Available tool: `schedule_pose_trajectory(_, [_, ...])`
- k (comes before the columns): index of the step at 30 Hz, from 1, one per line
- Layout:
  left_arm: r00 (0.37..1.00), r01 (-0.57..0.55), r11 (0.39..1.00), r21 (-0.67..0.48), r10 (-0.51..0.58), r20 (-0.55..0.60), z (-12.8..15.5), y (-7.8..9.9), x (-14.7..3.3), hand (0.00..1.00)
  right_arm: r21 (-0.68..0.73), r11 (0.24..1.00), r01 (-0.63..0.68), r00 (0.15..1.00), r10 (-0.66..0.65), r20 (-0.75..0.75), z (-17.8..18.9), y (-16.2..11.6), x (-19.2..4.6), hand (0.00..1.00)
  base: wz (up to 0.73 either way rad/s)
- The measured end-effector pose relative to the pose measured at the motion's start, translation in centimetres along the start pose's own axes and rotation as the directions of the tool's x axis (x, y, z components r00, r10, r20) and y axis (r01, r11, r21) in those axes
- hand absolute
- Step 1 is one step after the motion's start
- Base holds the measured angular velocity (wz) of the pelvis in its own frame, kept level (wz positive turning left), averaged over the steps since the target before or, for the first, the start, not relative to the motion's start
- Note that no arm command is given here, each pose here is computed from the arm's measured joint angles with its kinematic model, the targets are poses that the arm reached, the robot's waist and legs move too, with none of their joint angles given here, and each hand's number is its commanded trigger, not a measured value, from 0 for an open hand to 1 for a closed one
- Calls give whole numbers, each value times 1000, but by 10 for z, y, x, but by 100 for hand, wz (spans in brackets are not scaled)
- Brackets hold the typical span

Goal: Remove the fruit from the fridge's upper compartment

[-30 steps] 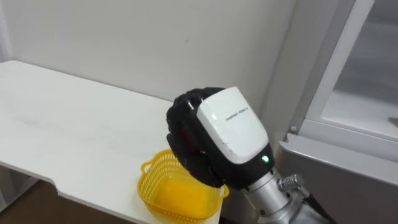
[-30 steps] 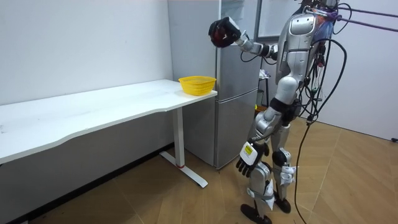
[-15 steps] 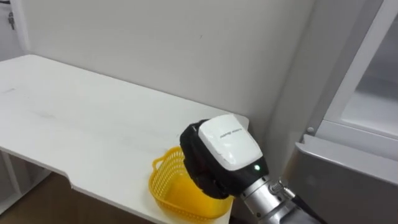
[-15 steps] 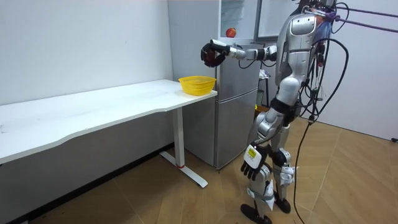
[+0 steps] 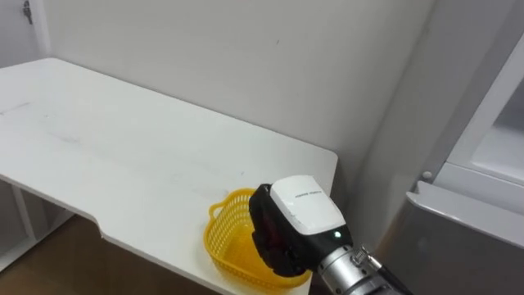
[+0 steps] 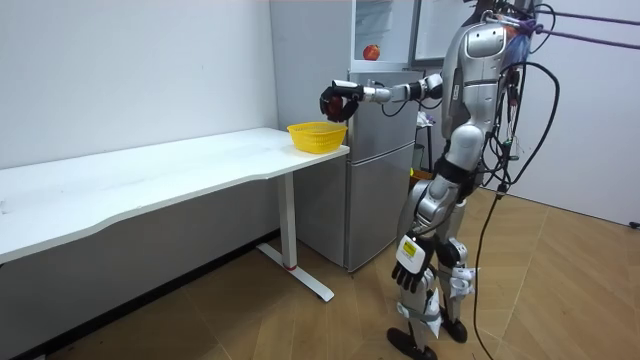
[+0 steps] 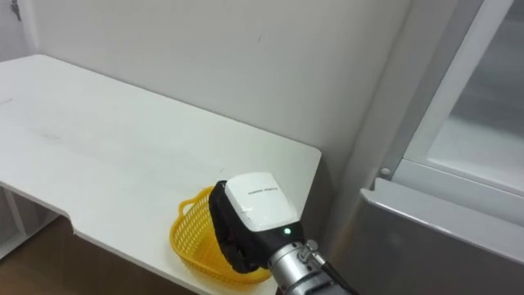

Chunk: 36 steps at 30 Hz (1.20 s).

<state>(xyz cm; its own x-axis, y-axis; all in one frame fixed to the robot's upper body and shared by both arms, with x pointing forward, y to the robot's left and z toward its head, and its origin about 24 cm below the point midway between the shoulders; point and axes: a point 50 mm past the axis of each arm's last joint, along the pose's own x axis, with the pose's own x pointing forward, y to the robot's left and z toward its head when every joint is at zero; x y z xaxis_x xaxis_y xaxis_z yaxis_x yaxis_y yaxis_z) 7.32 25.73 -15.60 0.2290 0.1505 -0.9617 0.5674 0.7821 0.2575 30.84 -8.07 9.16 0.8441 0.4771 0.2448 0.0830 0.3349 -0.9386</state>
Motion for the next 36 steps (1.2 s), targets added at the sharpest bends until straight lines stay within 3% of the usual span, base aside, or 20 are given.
schedule_pose_trajectory(15, [1000, -11, 1000, -2, 11, -21, -4, -2, 0, 0, 17, 998, -56, 997, 57, -52, -11, 9, -3, 100, 0])
schedule_pose_trajectory(16, [1000, -12, 1000, 4, 12, -21, -4, -2, 0, 0, 24, 998, -56, 997, 57, -54, -11, 9, -3, 72, 0])
schedule_pose_trajectory(17, [1000, -12, 1000, 4, 12, -21, -4, -1, 0, 0, 25, 998, -57, 997, 58, -54, -11, 9, -3, 3, 0])
schedule_pose_trajectory(36, [1000, -14, 1000, 3, 14, -24, -5, -1, -1, 0, 29, 998, -57, 997, 59, -53, -10, 9, -2, 0, 0])
